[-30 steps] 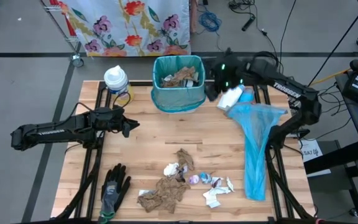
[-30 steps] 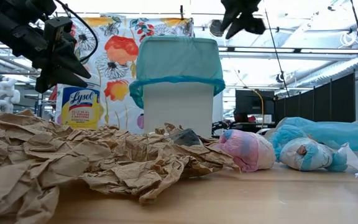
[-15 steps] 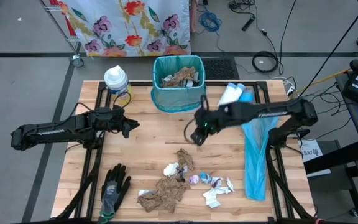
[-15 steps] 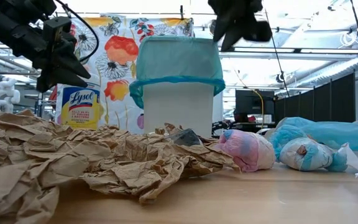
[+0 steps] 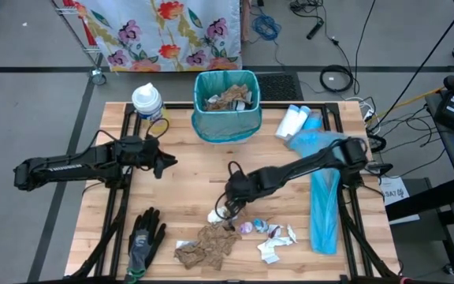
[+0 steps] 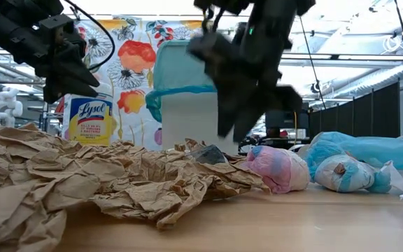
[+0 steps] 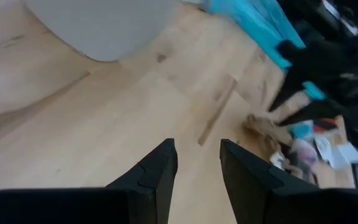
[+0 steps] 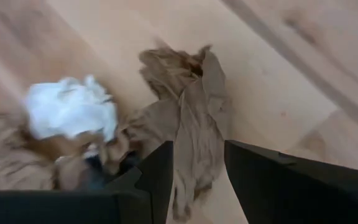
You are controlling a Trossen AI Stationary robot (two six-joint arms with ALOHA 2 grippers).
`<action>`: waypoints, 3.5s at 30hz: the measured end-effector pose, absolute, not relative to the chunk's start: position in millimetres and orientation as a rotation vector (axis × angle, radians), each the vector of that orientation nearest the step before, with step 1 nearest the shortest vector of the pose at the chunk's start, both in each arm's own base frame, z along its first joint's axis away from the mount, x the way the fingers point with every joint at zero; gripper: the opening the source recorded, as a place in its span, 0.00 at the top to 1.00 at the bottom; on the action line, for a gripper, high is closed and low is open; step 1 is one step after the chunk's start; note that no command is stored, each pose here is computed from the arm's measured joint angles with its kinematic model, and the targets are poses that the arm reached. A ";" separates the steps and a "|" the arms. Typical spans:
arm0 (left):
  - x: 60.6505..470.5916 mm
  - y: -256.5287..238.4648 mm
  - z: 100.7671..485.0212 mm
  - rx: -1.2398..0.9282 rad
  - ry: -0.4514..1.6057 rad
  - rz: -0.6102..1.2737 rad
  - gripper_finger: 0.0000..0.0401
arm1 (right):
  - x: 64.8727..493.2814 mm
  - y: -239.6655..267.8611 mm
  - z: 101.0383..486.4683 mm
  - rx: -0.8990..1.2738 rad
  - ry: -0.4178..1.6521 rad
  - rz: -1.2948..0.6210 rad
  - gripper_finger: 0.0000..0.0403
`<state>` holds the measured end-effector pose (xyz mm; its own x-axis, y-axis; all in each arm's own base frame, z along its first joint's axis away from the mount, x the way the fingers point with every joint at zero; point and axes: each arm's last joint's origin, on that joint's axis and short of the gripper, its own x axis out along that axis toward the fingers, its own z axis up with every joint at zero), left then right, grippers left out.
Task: Place trash/remove bag and relplace
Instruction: Put the brown napkin into the white trash bin
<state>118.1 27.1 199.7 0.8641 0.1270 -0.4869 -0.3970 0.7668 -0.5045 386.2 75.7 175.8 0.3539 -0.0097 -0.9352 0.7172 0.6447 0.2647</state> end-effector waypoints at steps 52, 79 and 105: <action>139.6 12.2 212.4 -0.688 0.444 0.179 0.68 | 320.0 -97.4 459.4 0.273 0.514 -0.650 1.00; 214.0 -46.0 291.7 -0.603 0.781 0.152 0.68 | 319.2 -159.3 433.1 0.209 0.679 -0.545 0.62; 193.2 -199.4 284.2 -0.360 1.045 0.044 0.68 | 318.3 143.5 331.8 0.489 0.701 -0.324 0.67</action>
